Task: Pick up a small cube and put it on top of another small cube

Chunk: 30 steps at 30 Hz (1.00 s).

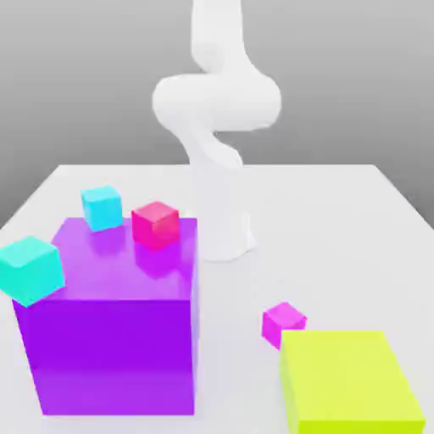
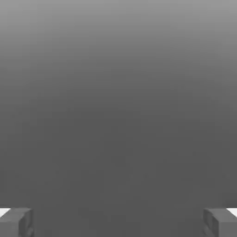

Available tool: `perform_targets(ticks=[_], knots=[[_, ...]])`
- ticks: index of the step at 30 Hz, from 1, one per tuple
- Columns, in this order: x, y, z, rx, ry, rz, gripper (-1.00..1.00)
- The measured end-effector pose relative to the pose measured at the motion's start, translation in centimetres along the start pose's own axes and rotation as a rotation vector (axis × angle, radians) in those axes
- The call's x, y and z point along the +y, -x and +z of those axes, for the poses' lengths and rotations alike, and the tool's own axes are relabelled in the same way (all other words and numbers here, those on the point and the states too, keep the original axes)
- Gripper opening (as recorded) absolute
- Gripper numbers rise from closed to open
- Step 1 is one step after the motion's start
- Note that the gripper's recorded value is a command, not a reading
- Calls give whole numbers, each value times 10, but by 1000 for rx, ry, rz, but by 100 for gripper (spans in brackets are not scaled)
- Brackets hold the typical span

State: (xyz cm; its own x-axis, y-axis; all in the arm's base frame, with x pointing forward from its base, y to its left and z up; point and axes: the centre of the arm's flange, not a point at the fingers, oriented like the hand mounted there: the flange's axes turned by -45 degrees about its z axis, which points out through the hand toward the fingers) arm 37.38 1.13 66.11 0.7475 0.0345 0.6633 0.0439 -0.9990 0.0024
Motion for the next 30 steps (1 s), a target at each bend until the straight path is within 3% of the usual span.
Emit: perform_targets(ticks=[9,18,25,26,30], knots=[[-60,117,196,-317,-109,-232,0],[-106,335,307,-668,-205,-530,0],[-108,393,350,-703,-217,-560,0],[-108,397,354,-703,-216,-560,-100],[-108,397,354,-703,-216,-560,-100]])
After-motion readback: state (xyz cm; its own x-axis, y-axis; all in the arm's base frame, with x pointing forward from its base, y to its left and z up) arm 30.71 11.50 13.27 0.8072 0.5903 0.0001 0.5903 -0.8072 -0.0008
